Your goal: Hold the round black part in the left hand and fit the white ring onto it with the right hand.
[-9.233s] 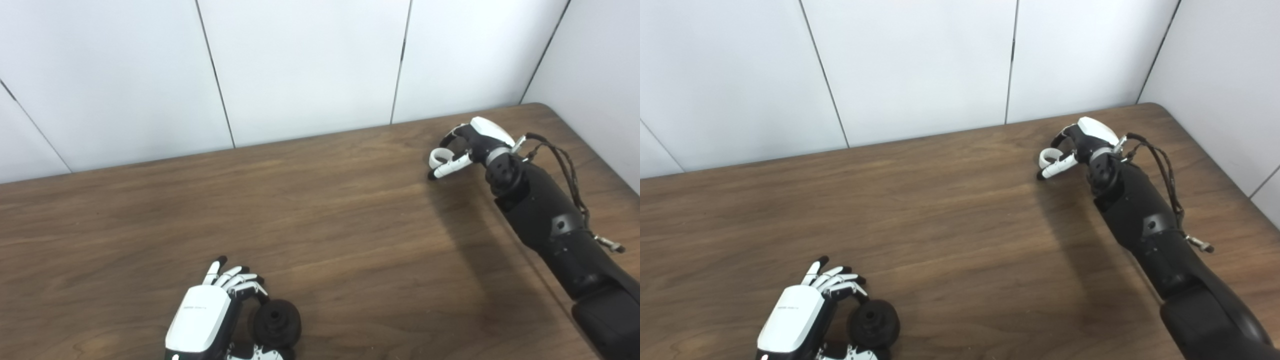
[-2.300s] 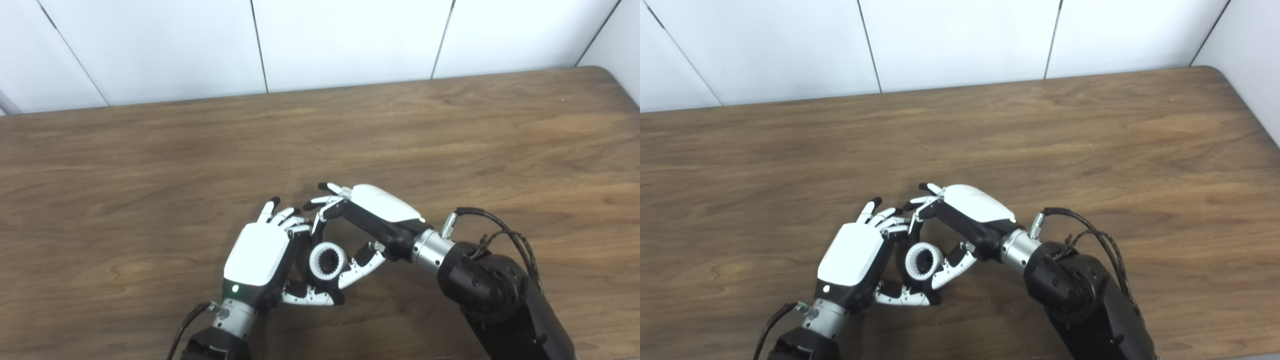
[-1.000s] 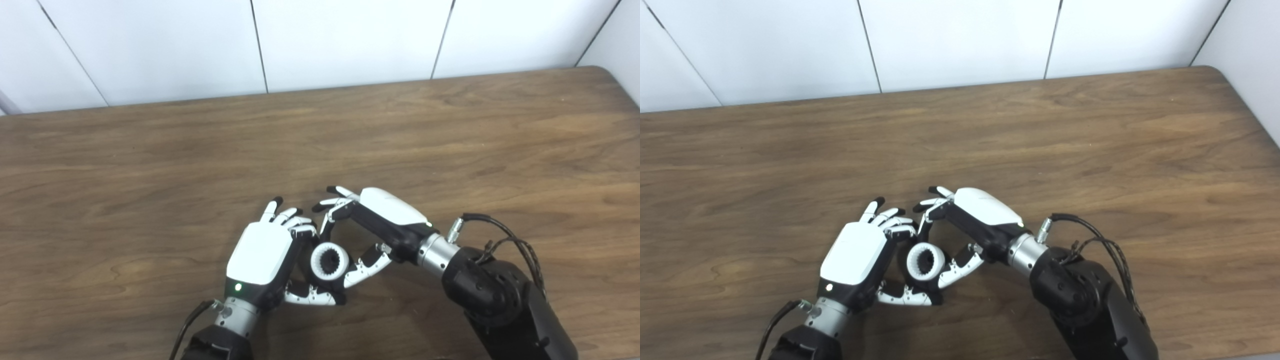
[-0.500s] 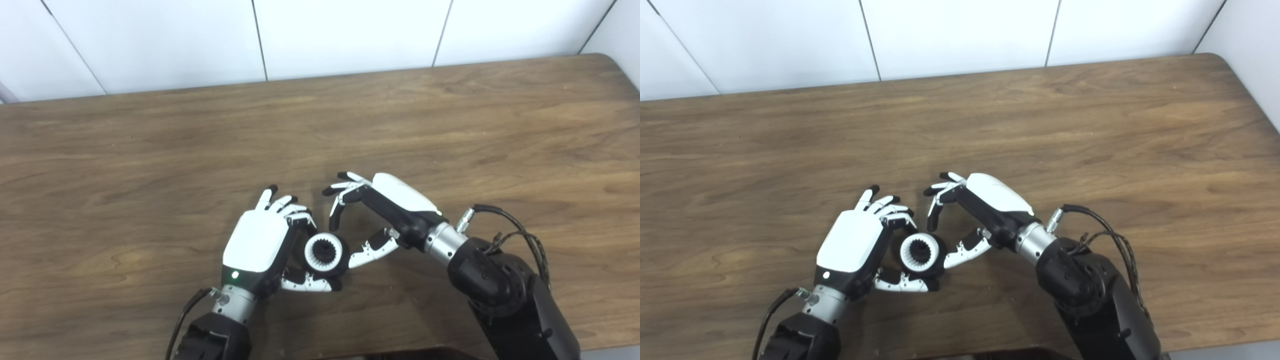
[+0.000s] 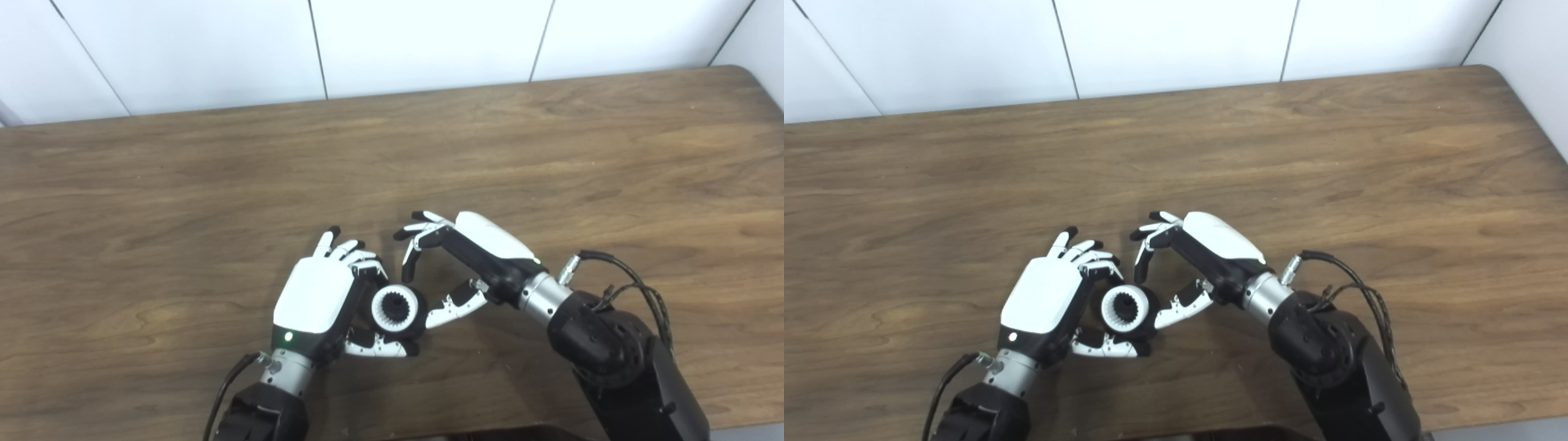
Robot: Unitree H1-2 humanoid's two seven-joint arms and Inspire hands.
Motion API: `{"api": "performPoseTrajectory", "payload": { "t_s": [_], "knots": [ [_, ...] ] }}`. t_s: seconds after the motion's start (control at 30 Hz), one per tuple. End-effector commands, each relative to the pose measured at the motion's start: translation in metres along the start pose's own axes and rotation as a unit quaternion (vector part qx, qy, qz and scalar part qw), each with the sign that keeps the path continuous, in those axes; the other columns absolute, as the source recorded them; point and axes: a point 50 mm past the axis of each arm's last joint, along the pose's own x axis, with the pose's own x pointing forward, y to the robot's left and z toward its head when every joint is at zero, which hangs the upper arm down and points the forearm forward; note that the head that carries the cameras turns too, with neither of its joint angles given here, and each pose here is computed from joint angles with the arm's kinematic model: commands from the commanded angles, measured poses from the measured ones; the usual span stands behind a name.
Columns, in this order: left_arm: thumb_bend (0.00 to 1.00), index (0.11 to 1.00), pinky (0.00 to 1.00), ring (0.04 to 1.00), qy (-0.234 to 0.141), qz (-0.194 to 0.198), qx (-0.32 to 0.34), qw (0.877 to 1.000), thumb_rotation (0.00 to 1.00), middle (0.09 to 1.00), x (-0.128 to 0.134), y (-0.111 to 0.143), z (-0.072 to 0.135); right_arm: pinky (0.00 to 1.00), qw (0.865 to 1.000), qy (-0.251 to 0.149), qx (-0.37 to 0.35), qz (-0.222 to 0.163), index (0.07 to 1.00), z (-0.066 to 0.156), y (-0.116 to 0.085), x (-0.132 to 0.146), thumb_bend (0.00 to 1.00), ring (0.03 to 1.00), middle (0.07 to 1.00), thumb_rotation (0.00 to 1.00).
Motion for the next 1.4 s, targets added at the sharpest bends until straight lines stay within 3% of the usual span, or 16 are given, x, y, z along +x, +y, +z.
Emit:
{"api": "performPoseTrajectory", "payload": {
  "t_s": [0.0,0.53,0.6,0.7,0.87,0.9,0.93,0.97,1.17,1.37],
  "knots": [
    [0.52,0.485,1.00,0.863,-0.016,0.027,-0.001,1.000,0.06,0.745,0.004,0.009,0.007,0.85,0.999,-0.022,-0.001,-0.025,0.483,0.007,-0.008,0.003,0.52,0.964,0.835,0.13],
    [0.52,0.494,1.00,0.880,-0.006,0.020,0.001,1.000,0.07,0.760,0.003,0.012,0.004,0.86,0.999,0.002,-0.003,-0.048,0.488,0.005,-0.025,-0.002,0.53,0.960,0.840,0.14],
    [0.81,0.641,1.00,0.891,-0.002,0.014,0.008,1.000,0.18,0.774,0.004,0.013,0.004,0.86,0.999,0.005,0.000,-0.051,0.489,0.002,-0.026,-0.003,0.53,0.963,0.842,0.15],
    [0.92,0.768,1.00,0.905,0.002,0.008,0.011,1.000,0.28,0.799,0.004,0.014,0.004,0.83,0.998,0.008,0.002,-0.056,0.489,-0.001,-0.026,-0.005,0.52,0.957,0.840,0.15],
    [1.00,0.921,1.00,0.921,0.002,0.009,0.015,1.000,0.33,0.871,0.003,0.015,0.002,0.81,0.998,0.011,0.005,-0.060,0.490,-0.003,-0.026,-0.007,0.52,0.959,0.842,0.16],
    [1.00,0.941,1.00,0.925,0.004,0.008,0.014,1.000,0.33,0.885,0.003,0.015,0.002,0.81,0.998,0.011,0.006,-0.061,0.527,-0.003,-0.026,-0.007,0.72,0.956,0.840,0.22],
    [1.00,0.965,1.00,0.931,0.005,0.007,0.013,1.000,0.34,0.905,0.003,0.015,0.001,0.80,0.998,0.012,0.008,-0.061,0.552,-0.003,-0.026,-0.007,0.85,0.957,0.841,0.27],
    [1.00,0.979,1.00,0.937,0.006,0.006,0.012,1.000,0.33,0.917,0.003,0.015,0.001,0.80,0.998,0.012,0.010,-0.062,0.564,-0.003,-0.026,-0.007,0.91,0.958,0.841,0.29],
    [1.00,1.000,1.00,0.974,0.019,-0.004,-0.004,1.000,0.35,0.973,0.003,0.020,-0.002,0.81,0.998,0.010,0.010,-0.067,0.582,-0.004,-0.026,-0.005,0.96,0.960,0.844,0.30],
    [1.00,1.000,1.00,0.986,0.033,-0.011,-0.030,0.999,0.37,0.996,0.002,0.041,-0.010,0.81,0.997,0.012,0.008,-0.078,0.590,-0.006,-0.029,-0.003,0.97,0.951,0.843,0.33]
  ]
}}
